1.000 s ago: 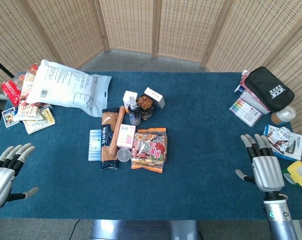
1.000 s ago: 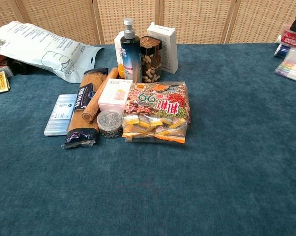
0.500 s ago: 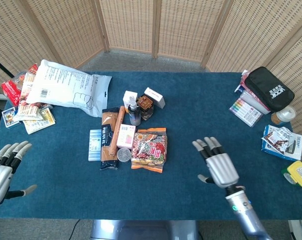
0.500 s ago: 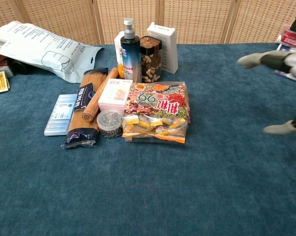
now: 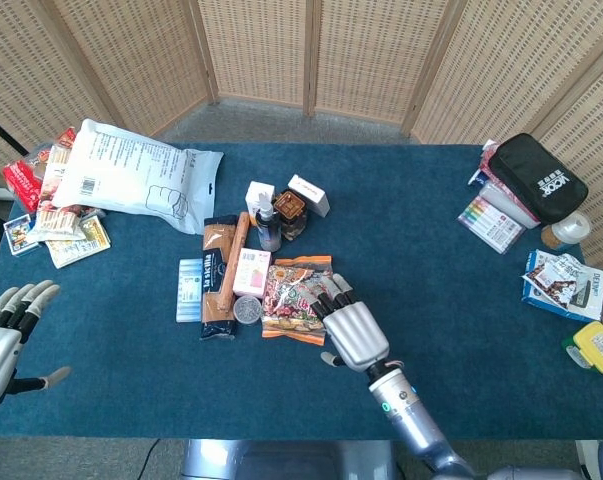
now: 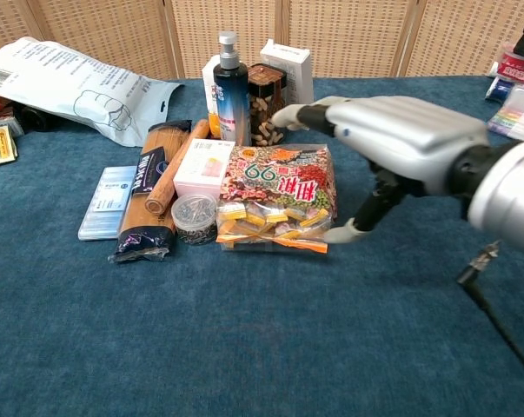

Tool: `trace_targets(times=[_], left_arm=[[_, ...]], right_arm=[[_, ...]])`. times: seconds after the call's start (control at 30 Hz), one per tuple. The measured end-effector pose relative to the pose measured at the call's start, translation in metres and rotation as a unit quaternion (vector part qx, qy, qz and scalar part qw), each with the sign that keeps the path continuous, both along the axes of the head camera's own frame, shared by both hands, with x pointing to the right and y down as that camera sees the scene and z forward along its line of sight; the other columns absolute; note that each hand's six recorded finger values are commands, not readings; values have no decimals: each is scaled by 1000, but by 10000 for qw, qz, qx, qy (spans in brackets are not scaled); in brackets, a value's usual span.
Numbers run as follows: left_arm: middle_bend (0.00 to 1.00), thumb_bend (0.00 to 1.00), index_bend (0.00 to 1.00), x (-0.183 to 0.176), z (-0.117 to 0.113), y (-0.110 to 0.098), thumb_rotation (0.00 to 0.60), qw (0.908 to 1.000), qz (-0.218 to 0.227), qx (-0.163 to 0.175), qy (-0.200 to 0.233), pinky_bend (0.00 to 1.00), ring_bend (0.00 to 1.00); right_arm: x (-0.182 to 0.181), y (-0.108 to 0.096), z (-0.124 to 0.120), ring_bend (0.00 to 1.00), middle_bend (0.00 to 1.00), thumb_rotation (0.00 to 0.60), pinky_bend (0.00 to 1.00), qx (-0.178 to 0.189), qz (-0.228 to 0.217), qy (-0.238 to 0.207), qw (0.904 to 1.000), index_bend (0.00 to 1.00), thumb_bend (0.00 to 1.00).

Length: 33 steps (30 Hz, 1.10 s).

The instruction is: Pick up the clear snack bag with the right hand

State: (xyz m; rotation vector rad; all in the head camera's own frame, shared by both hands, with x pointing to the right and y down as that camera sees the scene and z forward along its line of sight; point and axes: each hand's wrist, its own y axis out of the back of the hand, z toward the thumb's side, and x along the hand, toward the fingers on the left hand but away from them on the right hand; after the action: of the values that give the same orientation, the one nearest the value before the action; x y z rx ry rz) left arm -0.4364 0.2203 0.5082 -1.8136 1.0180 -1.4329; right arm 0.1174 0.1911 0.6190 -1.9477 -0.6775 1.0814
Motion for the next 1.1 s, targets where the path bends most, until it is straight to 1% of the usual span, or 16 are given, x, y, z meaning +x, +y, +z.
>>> trace_targets(times=[0.17,0.3,0.5,0.77,0.97,1.1], left_arm=[[0,5,0,1,0,0,600,10000,1,3,-4,0,0],[0,6,0,0,0,0,600,10000,-7,-8,4,0,0],[0,6,0,-2,-1,-1,600,10000,-38,12,-1,0,0],[0,6,0,-4,0,-2,600,10000,-63,4,-9,0,0],[0,6,0,-6,1,-3,600,10000,-95,-10,-17,0,0],[0,5,0,-6,2,-4,600,9999,-105,-14,-16,0,0]], right_arm=[[-22,3,7,0,0,600,0,-117,-28,-23,9999,0,0],[-32,0,16,0,0,600,0,-148,-38,13,9999,0,0],[-35,-13,36,0,0,600,0,-213,82,163,9996,0,0],[-39,-22,58,0,0,600,0,-376,205,340,9985,0,0],[-41,-25,76,0,0,600,0,-491,192,433,9977,0,0],[-40,-24,85,0,0,600,0,-565,206,386,9974,0,0]])
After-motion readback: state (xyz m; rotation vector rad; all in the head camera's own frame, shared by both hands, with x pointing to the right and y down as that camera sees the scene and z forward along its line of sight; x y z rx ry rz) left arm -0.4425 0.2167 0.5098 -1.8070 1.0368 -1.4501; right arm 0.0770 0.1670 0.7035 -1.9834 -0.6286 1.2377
